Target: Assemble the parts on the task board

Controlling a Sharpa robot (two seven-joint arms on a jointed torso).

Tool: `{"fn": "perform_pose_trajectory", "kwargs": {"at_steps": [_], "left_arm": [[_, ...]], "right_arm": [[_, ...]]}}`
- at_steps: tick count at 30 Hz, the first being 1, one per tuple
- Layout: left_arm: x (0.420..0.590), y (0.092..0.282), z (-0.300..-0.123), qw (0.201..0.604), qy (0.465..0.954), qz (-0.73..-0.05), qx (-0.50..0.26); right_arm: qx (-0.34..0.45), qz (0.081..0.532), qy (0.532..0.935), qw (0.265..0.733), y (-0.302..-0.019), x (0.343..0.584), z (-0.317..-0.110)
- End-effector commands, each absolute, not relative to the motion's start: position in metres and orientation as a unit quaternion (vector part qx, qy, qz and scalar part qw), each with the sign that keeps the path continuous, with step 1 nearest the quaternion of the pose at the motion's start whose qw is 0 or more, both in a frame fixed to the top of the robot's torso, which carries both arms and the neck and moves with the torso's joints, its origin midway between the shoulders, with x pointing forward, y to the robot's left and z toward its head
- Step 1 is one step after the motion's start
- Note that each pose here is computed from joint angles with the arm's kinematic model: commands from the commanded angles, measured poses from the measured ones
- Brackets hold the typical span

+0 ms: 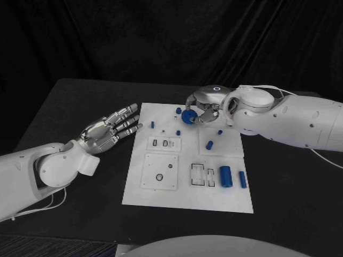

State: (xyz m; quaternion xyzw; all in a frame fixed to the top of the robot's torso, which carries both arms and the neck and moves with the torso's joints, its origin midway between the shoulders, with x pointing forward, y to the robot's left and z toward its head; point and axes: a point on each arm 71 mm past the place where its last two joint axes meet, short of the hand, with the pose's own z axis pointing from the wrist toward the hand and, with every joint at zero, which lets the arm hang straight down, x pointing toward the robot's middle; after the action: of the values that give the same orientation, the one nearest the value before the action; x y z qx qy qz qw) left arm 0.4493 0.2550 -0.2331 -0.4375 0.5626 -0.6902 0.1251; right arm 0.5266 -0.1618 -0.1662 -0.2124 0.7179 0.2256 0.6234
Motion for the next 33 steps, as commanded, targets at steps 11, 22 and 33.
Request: {"fn": "perform_pose_trajectory", "kwargs": {"at_steps": [11, 22, 33], "left_arm": [[0.448, 0.252, -0.232, 0.124, 0.561, -0.692, -0.437], [0.449, 0.251, -0.232, 0.124, 0.560, -0.694, -0.436], [0.450, 0.249, -0.233, 0.122, 0.561, -0.694, -0.434]], "right_arm": [[-0.237, 0.232, 0.718, 0.612, -0.131, 0.538, -0.167], [-0.245, 0.236, 0.713, 0.614, -0.117, 0.545, -0.167], [-0.245, 0.234, 0.713, 0.614, -0.117, 0.547, -0.168]]}}
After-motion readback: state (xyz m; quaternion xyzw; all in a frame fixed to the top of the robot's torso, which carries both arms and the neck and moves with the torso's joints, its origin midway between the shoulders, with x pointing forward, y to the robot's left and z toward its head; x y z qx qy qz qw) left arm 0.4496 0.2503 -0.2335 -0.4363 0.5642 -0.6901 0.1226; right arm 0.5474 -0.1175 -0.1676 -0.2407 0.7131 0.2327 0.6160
